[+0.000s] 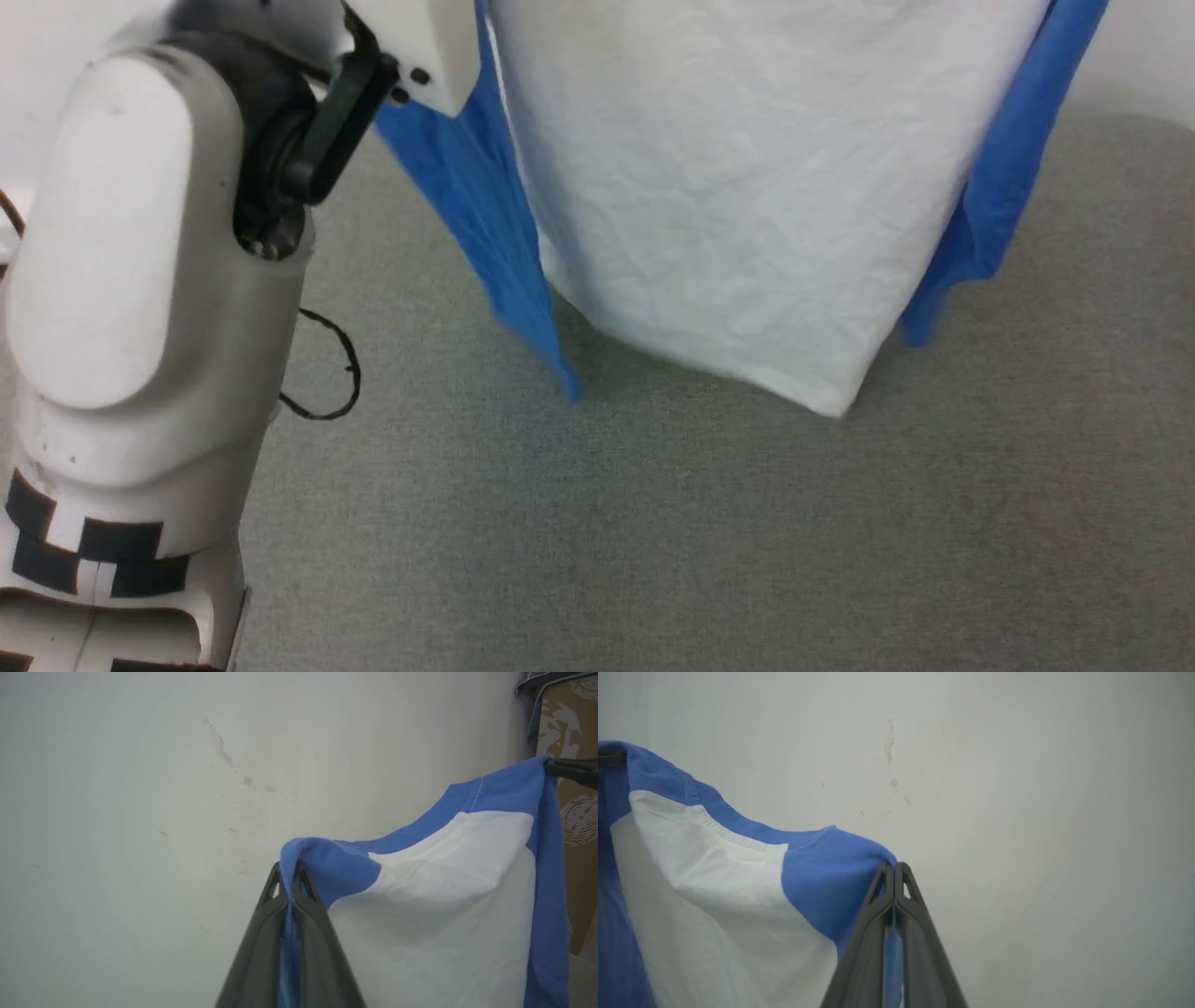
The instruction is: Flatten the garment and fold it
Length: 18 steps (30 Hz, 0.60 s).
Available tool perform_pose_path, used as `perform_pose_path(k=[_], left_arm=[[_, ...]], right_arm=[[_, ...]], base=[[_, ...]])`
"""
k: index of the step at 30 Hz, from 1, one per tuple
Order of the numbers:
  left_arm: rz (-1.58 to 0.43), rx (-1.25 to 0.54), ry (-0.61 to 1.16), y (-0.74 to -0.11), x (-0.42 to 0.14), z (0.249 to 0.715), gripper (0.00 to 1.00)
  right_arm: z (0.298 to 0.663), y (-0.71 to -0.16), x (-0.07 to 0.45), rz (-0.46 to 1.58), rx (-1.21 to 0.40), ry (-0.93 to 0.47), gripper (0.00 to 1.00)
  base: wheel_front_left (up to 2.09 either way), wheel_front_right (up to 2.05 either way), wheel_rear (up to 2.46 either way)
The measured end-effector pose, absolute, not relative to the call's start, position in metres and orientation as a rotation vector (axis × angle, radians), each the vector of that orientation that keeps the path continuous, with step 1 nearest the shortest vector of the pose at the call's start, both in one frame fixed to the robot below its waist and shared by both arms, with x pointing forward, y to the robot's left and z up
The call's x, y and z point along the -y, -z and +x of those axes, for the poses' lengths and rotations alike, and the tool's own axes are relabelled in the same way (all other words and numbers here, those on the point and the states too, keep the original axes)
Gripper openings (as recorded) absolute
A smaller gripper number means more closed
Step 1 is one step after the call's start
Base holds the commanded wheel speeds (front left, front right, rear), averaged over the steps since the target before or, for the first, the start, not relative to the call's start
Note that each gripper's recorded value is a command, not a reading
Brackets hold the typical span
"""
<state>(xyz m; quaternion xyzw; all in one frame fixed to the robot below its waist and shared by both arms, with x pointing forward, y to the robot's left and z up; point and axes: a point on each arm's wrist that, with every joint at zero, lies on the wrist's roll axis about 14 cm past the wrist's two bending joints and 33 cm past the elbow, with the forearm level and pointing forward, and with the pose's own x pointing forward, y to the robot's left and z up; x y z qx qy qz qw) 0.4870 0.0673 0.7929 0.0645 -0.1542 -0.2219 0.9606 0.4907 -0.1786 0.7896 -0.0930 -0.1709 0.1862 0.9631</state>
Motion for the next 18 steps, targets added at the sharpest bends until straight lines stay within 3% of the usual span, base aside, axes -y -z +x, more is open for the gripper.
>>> perform_pose_path(k=[9, 18], left_arm=[[0.108, 0.339, 0.491, -0.836, -0.054, 0.464, 0.00], [0.139, 0.275, 0.443, -0.829, -0.047, 0.510, 0.00]], right_arm=[[0.456, -0.838, 0.173, -0.208, 0.409, -0.381, 0.00], [0.500, -0.817, 0.188, -0.199, 0.300, -0.342, 0.00]], base=[[0.00, 0.00, 0.00], [0.00, 0.00, 0.00]])
